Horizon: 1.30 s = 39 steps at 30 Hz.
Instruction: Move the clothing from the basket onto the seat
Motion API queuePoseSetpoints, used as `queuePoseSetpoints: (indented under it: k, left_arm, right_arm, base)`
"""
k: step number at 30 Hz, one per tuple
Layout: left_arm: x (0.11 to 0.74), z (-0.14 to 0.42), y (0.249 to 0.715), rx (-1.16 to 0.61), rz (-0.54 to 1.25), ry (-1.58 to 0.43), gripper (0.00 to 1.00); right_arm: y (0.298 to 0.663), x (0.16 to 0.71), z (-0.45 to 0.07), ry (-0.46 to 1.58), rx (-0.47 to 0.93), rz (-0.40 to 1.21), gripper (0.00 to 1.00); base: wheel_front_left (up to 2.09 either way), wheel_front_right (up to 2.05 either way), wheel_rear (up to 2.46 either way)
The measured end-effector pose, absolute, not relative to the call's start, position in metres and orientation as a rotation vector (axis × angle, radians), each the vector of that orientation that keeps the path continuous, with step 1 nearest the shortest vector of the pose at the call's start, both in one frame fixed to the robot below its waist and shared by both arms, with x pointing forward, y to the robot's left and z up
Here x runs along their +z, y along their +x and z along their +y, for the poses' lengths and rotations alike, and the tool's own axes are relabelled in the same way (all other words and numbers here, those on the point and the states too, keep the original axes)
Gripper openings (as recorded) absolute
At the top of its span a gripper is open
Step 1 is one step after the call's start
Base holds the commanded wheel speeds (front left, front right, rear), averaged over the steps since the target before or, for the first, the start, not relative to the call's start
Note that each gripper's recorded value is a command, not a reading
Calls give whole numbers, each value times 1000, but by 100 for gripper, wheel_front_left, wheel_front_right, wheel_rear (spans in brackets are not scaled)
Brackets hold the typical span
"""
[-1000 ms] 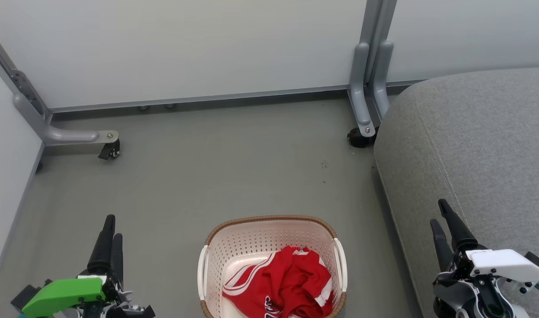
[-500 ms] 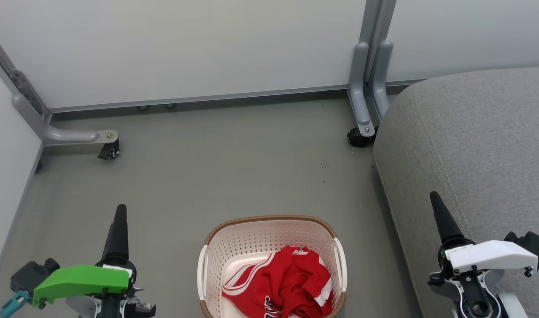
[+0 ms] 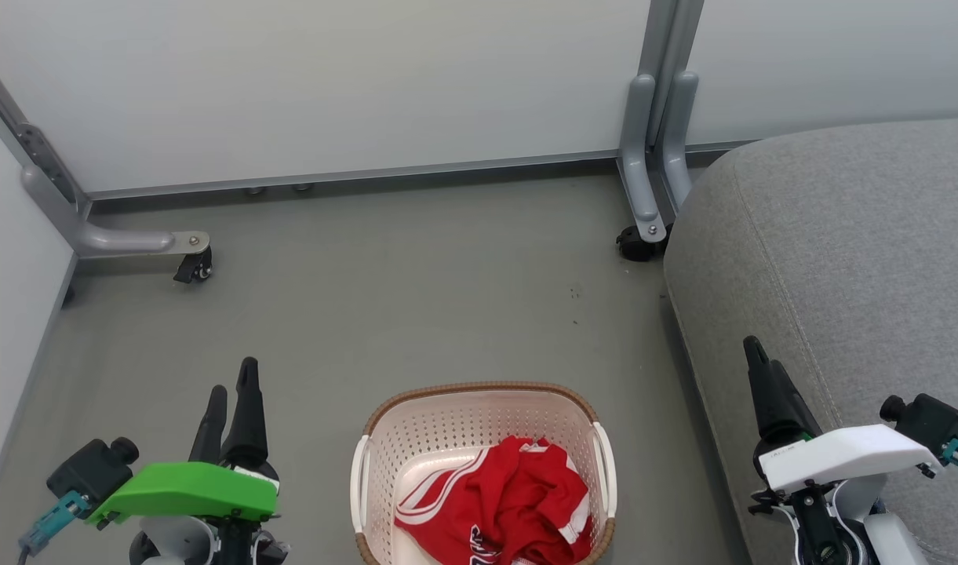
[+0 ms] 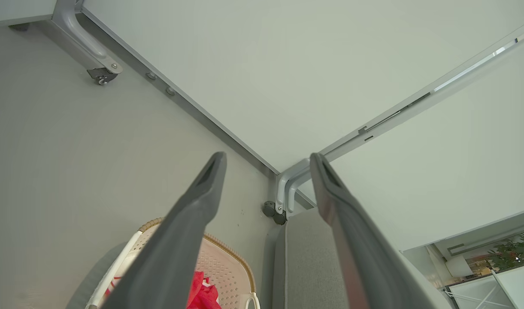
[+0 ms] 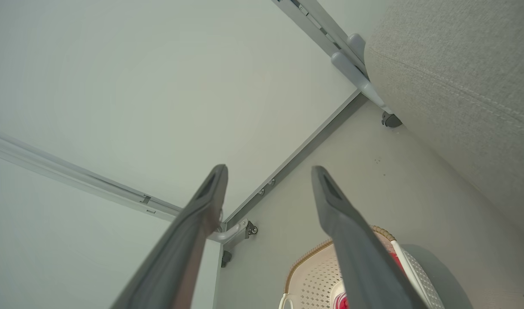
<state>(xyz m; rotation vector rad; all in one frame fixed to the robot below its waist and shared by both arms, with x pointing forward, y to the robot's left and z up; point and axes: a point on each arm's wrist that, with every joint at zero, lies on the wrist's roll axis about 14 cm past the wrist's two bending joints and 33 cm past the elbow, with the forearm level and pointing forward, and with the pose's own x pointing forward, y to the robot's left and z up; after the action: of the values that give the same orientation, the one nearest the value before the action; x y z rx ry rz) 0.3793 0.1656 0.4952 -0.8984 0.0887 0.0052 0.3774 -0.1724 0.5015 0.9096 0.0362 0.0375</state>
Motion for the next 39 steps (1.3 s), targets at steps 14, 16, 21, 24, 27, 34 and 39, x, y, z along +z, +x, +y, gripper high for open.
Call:
queuePoseSetpoints:
  k: [14,16,21,24,27,34,39]
  left_arm:
    - [504,158,379,-24,53,-698,100]
    - [505,157,379,-28,45,-667,100]
    - [509,154,378,-43,28,-592,100]
    - [511,151,378,-51,20,-554,100]
    - [511,150,377,-56,14,-501,100]
    - [514,145,376,-72,-2,-426,100]
    - [513,143,374,-83,-10,-420,100]
  right_arm:
    - [378,516,-162,696,93,-10,100]
    - [378,518,-161,671,98,-20,100]
    - [377,521,-157,605,113,-32,100]
    - [377,522,-155,565,122,-41,100]
    - [377,525,-153,530,132,-52,100]
    - [376,530,-145,452,162,-73,100]
    - [376,532,-140,406,178,-85,100]
  base:
    - [0,0,0]
    - [0,0,0]
    - [0,0,0]
    - [0,0,0]
    - [0,0,0]
    - [0,0,0]
    - [0,0,0]
